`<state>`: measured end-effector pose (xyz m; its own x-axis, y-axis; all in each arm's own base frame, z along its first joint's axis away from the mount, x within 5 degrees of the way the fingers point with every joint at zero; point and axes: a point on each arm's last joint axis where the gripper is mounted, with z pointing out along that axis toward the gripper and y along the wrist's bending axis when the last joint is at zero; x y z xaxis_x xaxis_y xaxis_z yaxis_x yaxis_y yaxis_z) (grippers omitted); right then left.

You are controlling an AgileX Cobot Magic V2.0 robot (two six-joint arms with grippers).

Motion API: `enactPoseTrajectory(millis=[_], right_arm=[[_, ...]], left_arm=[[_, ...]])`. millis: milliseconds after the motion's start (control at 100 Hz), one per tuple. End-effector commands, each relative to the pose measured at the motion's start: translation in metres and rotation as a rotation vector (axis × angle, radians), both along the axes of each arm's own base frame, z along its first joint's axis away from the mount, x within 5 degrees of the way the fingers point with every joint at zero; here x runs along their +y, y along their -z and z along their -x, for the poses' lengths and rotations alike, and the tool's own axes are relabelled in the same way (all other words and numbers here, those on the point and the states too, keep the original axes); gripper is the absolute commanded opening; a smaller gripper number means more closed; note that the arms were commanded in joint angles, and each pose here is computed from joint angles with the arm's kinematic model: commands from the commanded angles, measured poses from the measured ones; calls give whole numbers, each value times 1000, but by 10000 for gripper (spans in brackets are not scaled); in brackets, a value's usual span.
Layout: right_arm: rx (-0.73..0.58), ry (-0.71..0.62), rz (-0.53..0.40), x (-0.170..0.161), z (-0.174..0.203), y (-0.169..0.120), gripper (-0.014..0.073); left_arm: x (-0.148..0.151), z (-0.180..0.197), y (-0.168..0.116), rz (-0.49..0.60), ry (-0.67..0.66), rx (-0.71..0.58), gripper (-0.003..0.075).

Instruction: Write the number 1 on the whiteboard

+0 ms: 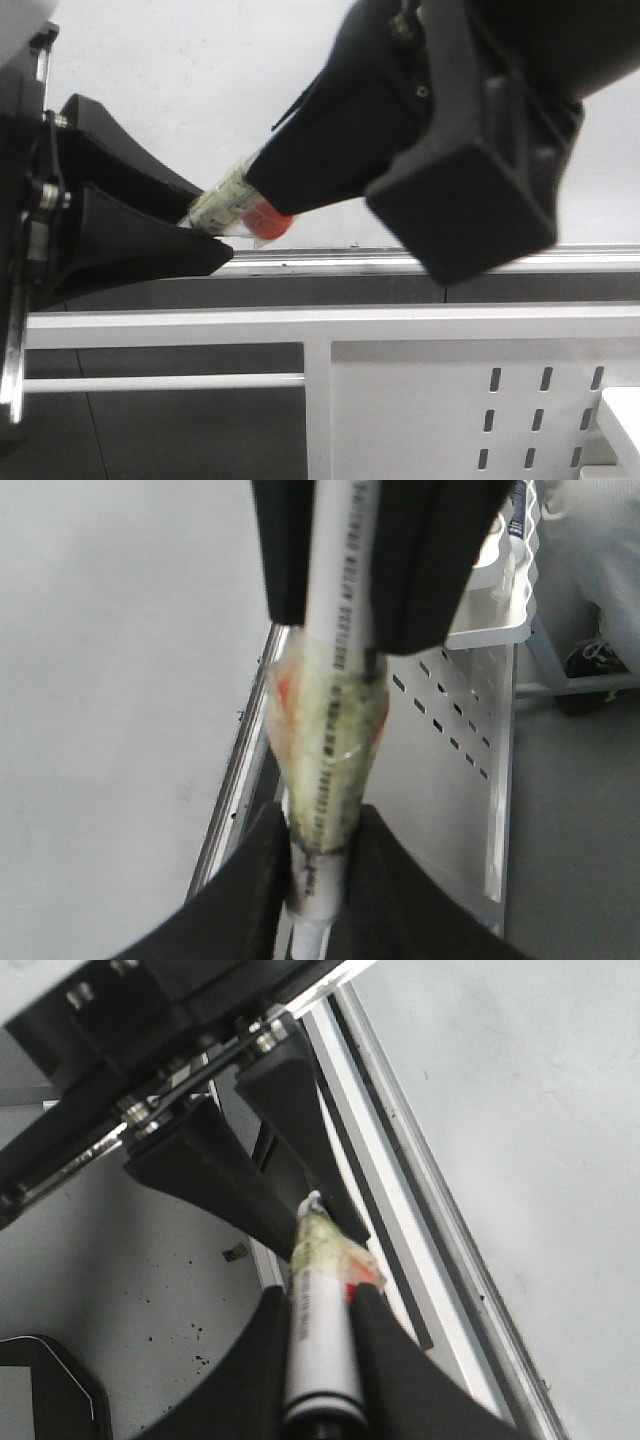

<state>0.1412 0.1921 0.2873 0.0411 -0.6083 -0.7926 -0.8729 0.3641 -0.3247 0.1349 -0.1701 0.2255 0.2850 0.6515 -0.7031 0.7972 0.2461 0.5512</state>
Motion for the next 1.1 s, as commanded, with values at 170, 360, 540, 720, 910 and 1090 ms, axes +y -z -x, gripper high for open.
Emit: enactPoseTrajectory(millis=[170, 360, 540, 720, 910, 1090], right_arm=[[-149, 9, -183, -16, 11, -47, -71], [-142, 19, -242, -28, 21, -60, -69], [-141, 28, -269, -34, 26, -60, -67], [-127, 124, -351, -45, 19, -51, -66], [-129, 256, -480, -55, 8, -37, -66], [-142, 277, -478, -53, 3, -30, -66]], left_arm=[[3, 1, -31, 243, -93, 29, 461], [20, 12, -38, 375, -143, 42, 406], [46, 24, -36, 594, -233, 45, 405], [74, 30, -26, 803, -372, 43, 405], [92, 28, -15, 927, -510, 14, 405], [102, 26, -18, 1007, -576, -38, 405]])
